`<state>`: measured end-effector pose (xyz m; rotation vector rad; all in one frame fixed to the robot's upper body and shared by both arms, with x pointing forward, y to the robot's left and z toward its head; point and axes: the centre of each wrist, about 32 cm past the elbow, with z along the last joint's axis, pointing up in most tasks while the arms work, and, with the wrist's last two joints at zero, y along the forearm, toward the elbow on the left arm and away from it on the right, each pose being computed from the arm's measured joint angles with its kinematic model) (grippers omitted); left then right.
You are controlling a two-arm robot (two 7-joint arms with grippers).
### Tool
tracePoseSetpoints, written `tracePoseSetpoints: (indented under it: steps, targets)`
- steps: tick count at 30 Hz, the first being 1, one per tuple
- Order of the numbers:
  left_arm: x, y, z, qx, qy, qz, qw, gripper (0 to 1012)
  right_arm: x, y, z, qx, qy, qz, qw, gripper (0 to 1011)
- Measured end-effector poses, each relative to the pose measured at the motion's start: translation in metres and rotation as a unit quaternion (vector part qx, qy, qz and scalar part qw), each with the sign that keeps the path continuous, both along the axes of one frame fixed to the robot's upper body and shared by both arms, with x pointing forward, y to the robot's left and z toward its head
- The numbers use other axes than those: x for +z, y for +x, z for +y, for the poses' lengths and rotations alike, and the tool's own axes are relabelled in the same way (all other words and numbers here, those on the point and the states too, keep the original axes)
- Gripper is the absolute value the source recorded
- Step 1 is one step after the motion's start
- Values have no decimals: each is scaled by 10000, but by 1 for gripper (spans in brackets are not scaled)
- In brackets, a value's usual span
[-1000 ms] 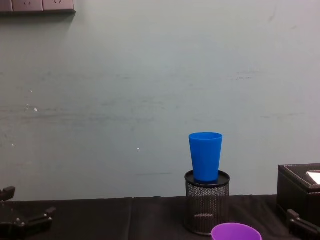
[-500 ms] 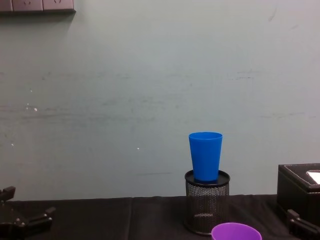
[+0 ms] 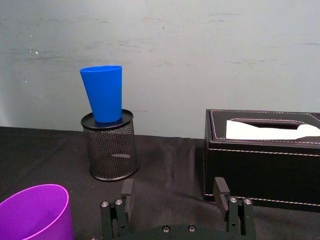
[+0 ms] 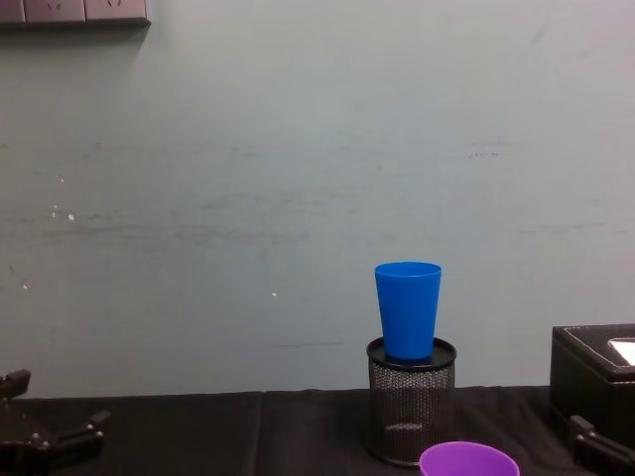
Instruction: Pick up one cup with a gripper and tap it against the other cup.
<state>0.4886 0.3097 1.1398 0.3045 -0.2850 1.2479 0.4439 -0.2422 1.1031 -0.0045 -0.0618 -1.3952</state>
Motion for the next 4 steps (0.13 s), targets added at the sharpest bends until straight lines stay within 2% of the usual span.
tracePoseSetpoints:
  steps: [4]
  targets:
    - [0,0,0,0,0,0,10000,1000,0,0,0,0,0,0,10000,1003]
